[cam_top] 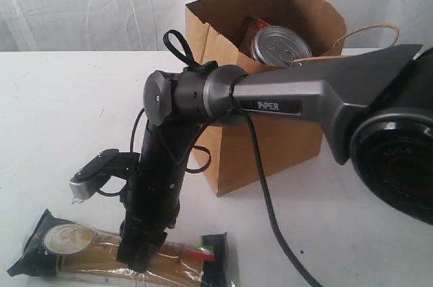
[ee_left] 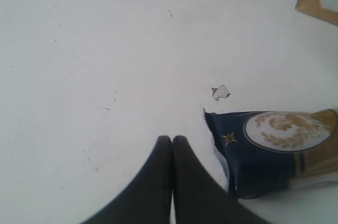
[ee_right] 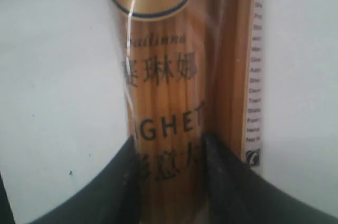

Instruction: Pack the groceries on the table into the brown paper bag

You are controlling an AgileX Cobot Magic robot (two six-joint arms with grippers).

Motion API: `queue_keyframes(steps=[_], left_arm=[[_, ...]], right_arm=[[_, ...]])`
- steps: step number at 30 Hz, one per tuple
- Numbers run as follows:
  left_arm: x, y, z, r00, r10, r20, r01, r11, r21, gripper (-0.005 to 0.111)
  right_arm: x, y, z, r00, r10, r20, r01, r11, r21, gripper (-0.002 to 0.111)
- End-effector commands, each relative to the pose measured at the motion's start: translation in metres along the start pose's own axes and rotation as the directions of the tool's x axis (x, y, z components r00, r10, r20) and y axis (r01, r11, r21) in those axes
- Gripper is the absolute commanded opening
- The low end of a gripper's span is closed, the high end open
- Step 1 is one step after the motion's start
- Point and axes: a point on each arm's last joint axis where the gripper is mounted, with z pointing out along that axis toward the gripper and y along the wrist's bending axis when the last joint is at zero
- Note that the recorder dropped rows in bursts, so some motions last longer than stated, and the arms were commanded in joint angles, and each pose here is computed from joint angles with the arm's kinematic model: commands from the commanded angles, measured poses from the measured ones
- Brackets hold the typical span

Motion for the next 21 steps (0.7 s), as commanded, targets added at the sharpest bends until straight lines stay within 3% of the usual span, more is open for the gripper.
queue_keyframes(steps=[1, 10, 21], left_arm=[[0.001, 0.000, 0.000, 1.000, -0.005, 0.000, 0.005, 1.000, -0.003, 0.000], [0.001, 0.000, 0.000, 1.000, -0.005, 0.000, 0.005, 1.000, -0.003, 0.000], [0.001, 0.000, 0.000, 1.000, -0.005, 0.000, 0.005, 1.000, -0.003, 0.000]], right_arm=[[0.022, 0.007, 0.001, 0.997, 0.041, -0.059, -0.040, 0.999, 0.014, 0.000], [0.075, 0.008, -0.011, 0.982, 0.188, -0.008, -0.185, 0.976, 0.116, 0.000], [0.152, 0.038, -0.033, 0.946, 0.295, 0.135, -0.319, 0.922, 0.221, 0.000]])
